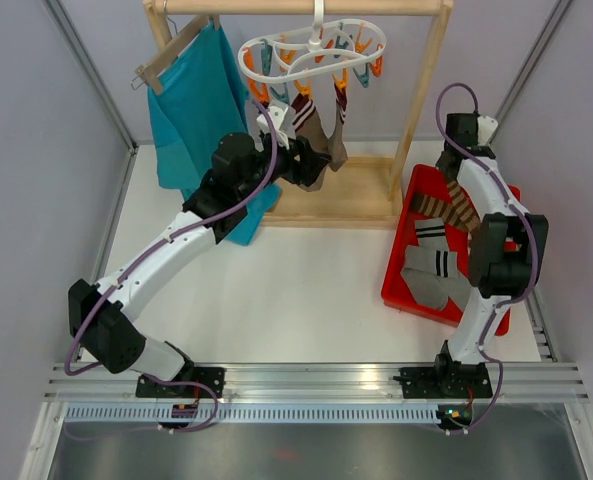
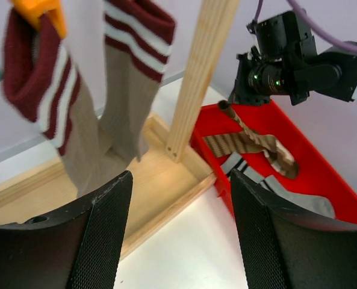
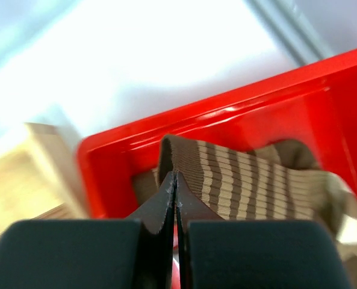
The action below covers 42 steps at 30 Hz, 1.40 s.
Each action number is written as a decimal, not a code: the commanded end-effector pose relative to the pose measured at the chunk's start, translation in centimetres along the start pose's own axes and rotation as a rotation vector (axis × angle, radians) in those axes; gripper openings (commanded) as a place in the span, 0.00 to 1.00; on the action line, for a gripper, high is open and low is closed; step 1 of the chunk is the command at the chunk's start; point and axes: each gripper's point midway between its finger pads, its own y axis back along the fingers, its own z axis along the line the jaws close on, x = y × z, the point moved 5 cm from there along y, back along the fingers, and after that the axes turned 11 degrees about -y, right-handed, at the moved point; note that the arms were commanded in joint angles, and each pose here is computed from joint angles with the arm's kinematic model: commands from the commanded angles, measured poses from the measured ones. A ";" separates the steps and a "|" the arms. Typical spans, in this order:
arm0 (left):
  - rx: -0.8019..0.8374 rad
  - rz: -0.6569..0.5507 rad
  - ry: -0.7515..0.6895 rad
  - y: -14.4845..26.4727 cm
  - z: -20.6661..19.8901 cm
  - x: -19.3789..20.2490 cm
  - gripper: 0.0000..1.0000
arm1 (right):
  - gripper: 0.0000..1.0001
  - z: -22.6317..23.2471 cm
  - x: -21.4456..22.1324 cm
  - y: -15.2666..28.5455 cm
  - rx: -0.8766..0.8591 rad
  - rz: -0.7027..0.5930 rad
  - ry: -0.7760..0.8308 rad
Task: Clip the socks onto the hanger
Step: Pick up the sock from the bin.
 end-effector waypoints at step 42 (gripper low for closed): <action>0.016 -0.295 0.158 -22.7 -19.3 13.8 0.75 | 0.00 -1.3 -3.1 14.4 -0.285 0.013 -0.118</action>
